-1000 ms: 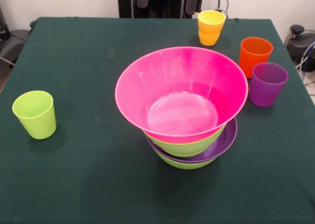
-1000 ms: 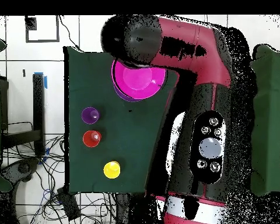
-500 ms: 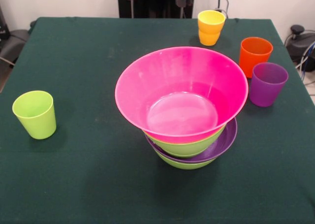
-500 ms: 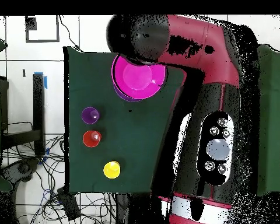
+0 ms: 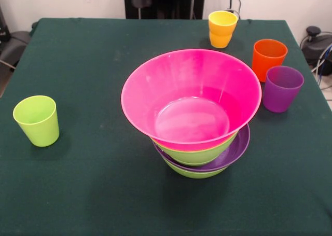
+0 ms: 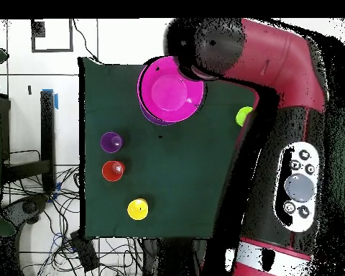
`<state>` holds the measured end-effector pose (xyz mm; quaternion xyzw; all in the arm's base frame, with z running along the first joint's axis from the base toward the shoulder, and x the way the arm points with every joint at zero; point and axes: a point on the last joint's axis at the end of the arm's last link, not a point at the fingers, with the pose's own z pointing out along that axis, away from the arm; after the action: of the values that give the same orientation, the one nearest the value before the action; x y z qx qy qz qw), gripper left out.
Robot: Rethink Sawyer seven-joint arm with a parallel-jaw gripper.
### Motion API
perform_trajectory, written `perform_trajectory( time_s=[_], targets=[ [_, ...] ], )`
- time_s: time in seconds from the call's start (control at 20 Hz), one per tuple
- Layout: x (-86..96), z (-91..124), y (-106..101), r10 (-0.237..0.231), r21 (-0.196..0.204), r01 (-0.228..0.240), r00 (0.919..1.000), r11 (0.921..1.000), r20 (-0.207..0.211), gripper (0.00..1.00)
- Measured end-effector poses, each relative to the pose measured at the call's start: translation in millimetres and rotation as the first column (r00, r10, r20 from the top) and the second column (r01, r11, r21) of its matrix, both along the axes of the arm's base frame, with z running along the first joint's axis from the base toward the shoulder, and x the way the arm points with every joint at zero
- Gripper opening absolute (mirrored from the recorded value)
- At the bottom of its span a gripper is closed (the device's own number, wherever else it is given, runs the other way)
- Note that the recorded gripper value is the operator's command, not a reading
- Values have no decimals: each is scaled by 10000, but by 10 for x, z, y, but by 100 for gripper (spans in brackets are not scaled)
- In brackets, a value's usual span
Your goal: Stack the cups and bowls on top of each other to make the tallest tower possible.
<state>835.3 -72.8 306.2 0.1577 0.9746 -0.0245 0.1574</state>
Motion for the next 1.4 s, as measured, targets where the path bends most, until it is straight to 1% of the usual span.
perform_trajectory(
  time_s=[0.25, 0.3, 0.5, 0.65, 0.95, 1.1, 1.15, 1.4],
  targets=[
    [-10, -57, -204, -237, 96, 238, 9997, 9997, -48, 100],
    [-15, -112, -269, -313, 148, 314, 9995, 9994, -109, 100],
    [-22, -239, -352, -406, 256, 412, 9989, 9988, -252, 100],
    [-20, -347, -368, -419, 366, 432, 9984, 9984, -367, 100],
    [1, -556, -336, -361, 674, 398, 9978, 9969, -556, 100],
    [2, -700, -333, -349, 848, 408, 9969, 9956, -701, 100],
    [1, -790, -340, -353, 946, 428, 9962, 9946, -791, 100],
    [-3, -959, -371, -381, 1160, 491, 9947, 9920, -951, 100]
  ],
)
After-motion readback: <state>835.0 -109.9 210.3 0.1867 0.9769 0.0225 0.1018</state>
